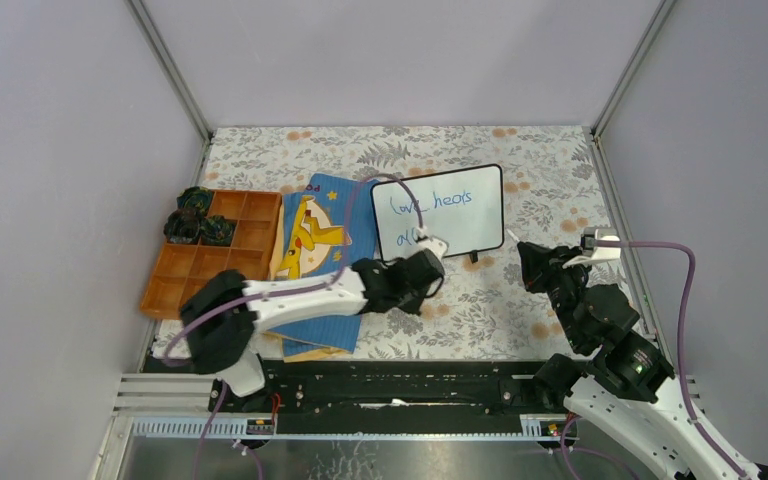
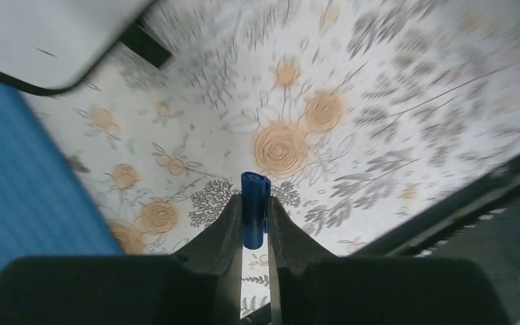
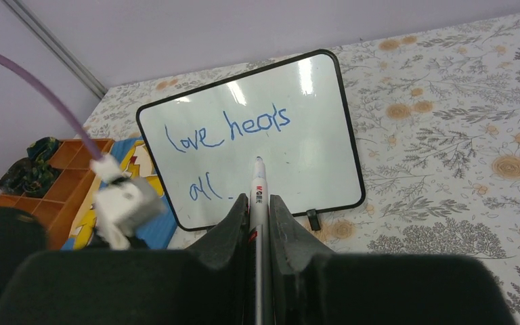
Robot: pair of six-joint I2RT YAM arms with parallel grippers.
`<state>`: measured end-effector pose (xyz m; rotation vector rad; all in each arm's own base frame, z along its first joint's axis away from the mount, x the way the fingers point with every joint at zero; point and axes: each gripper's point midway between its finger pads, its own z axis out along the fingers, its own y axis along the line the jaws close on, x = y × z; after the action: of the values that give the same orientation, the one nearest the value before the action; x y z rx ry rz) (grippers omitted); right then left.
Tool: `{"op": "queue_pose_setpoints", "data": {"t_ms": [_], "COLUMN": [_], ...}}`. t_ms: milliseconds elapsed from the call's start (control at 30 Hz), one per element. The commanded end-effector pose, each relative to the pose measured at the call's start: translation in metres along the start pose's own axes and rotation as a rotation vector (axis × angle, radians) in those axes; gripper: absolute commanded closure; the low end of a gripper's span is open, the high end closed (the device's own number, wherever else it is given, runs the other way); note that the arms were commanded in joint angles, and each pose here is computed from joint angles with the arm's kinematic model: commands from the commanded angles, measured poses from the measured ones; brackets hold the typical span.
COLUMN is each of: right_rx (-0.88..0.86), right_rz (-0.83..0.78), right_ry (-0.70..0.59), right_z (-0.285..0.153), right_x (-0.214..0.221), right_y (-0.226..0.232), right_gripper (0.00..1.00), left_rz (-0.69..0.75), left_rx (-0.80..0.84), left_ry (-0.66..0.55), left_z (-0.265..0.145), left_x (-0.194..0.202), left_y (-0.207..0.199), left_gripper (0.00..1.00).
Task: Write a sentence on the whiteboard
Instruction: Close the whiteboard marker at the center of the board.
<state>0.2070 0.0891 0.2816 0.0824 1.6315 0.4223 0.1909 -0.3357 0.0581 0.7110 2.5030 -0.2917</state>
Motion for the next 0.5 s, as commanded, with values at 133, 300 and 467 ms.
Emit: {"op": "queue_pose_setpoints", "data": {"t_ms": [133, 300, 467], "right_rx": [-0.030, -0.094, -0.242], "right_rz": [-0.015, -0.029, 0.025], "right_ry": [-0.111, -0.195, -0.275], "right_z": [0.003, 0.019, 0.039], "right_x": [-0.044, -0.075, -0.101], "right_y": [0.013, 0.040, 0.086], "right_gripper": [1.00, 1.00, 1.00], "left_rz": [-0.257, -0.403, -0.500], "left_rx": [0.144, 0.304, 0.437], "left_ry": [-0.475, -0.710, -0.946], "left_z": [-0.113, -0.172, -0.227], "left_x": [-0.112, -0.160, -0.195], "left_y": [0.022, 0.047, 0.070], "left_gripper": [1.00, 1.00, 1.00]}}
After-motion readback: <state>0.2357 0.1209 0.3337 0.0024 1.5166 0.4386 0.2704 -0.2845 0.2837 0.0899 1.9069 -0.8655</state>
